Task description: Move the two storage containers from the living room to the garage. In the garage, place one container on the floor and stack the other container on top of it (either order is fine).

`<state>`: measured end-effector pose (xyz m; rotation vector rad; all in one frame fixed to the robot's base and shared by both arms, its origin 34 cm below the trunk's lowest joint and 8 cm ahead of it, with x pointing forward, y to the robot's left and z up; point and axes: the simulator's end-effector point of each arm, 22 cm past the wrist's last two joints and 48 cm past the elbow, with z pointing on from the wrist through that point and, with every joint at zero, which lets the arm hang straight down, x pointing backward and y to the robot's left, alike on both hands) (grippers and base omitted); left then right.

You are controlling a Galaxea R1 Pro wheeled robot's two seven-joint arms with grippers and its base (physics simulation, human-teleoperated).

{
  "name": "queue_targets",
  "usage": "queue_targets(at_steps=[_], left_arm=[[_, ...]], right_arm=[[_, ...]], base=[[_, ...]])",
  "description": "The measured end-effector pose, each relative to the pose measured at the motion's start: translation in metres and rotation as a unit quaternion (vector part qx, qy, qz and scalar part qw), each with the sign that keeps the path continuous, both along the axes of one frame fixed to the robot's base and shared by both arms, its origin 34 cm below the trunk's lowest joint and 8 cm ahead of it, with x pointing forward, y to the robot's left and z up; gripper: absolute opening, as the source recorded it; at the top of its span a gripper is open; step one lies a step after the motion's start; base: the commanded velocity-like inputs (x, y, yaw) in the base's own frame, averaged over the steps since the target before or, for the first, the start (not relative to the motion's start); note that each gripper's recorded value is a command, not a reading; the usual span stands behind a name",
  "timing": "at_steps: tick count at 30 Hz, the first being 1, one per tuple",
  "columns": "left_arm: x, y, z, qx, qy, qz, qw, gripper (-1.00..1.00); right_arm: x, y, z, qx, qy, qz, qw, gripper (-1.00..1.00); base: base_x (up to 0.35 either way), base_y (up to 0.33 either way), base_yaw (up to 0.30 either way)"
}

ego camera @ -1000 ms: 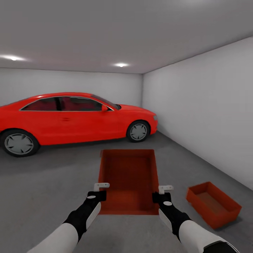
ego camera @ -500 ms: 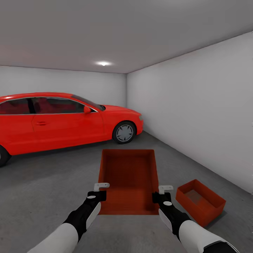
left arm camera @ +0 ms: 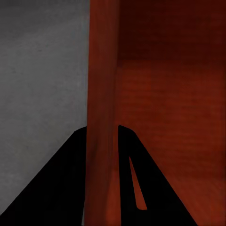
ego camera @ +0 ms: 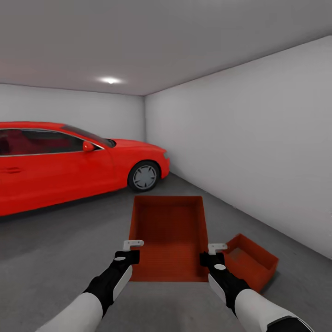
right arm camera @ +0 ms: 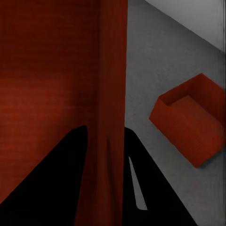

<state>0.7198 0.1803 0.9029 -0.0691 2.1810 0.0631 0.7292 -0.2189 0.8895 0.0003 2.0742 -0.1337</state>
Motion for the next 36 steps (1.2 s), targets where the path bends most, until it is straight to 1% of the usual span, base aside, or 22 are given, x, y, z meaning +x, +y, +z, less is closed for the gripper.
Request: queue_targets(at_steps=[20, 25, 36], left_arm=[[0.0002, 0.0005, 0.0008, 0.001, 0.000, 0.000, 1.0000, -1.00], [0.0000, 0.0004, 0.0005, 0.001, 0.000, 0.000, 1.0000, -1.00], [-0.0001, 0.0006, 0.0003, 0.001, 0.002, 0.000, 1.0000, -1.00]], right_arm=[[-0.0001, 0.0005, -0.0002, 0.001, 0.000, 0.000, 1.0000, -1.00], [0.0000, 0.0004, -0.0002, 0.001, 0.000, 0.000, 1.0000, -1.00], [-0.0003, 0.0006, -0.0006, 0.001, 0.001, 0.000, 1.0000, -1.00]], base=[[0.322, 0.112, -0.283], [0.322, 0.119, -0.076], [0.322, 0.119, -0.006]])
